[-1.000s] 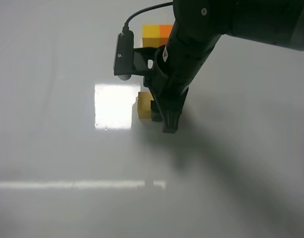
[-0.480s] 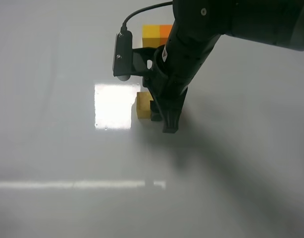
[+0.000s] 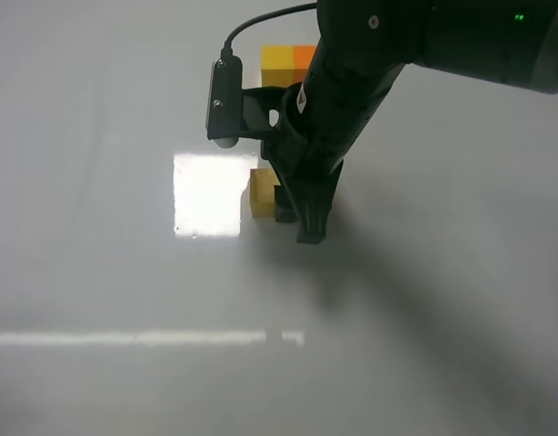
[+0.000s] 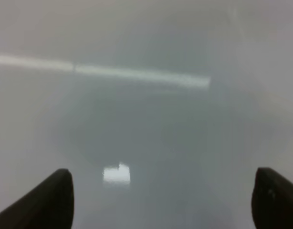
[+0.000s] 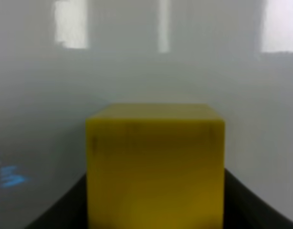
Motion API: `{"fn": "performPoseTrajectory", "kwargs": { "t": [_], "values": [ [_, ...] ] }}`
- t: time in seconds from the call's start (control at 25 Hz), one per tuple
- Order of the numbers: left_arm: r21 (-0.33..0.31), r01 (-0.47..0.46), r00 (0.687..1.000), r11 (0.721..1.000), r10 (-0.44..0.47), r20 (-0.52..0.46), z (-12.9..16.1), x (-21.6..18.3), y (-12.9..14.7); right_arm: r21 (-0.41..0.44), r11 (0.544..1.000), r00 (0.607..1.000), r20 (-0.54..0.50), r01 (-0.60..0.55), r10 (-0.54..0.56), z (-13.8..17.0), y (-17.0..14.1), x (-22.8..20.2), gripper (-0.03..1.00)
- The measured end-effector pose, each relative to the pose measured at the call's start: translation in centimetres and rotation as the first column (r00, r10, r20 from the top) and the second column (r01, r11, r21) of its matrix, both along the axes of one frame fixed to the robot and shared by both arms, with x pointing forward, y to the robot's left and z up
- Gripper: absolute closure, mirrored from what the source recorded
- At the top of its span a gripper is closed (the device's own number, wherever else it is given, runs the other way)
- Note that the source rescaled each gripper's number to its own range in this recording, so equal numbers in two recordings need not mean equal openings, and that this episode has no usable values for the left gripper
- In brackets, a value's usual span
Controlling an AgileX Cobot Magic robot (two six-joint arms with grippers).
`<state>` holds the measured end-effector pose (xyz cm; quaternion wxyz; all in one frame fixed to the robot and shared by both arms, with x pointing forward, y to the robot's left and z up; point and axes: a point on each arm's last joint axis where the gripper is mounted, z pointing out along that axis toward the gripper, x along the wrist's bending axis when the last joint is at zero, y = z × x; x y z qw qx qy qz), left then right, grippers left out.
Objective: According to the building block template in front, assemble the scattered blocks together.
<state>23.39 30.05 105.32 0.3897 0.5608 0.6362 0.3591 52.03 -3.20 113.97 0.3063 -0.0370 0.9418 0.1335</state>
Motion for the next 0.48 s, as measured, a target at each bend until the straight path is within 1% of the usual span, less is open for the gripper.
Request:
{"fn": "performPoseTrajectory", "kwargs": {
  "t": [0.08, 0.16, 0.2, 0.32, 0.48],
  "values": [
    [0.0, 0.0, 1.0, 1.0, 0.0, 0.0, 0.0, 0.0, 0.0, 0.014, 1.0, 1.0, -0.005, -0.001, 0.001, 0.1, 0.1, -0.1, 0.58],
    [-0.001, 0.001, 1.0, 1.0, -0.001, 0.0, 0.0, 0.0, 0.0, 0.039, 0.999, 1.0, -0.008, 0.01, -0.009, 0.6, -0.1, -0.4, 0.43],
    [-0.001, 0.001, 1.0, 1.0, -0.001, 0.0, 0.0, 0.0, 0.0, 0.052, 0.999, 1.0, -0.011, 0.016, -0.015, 0.9, -0.3, -0.6, 0.38],
    [-0.001, 0.001, 1.0, 1.0, -0.001, 0.0, 0.0, 0.0, 0.0, 0.081, 0.996, 0.999, -0.022, 0.045, -0.044, 2.1, -1.1, -1.4, 0.31],
    [-0.001, 0.001, 1.0, 1.0, -0.001, 0.0, 0.0, 0.0, 0.0, 0.147, 0.984, 0.995, -0.029, 0.104, -0.1, 4.1, -2.4, -2.6, 0.29]
  ]
}}
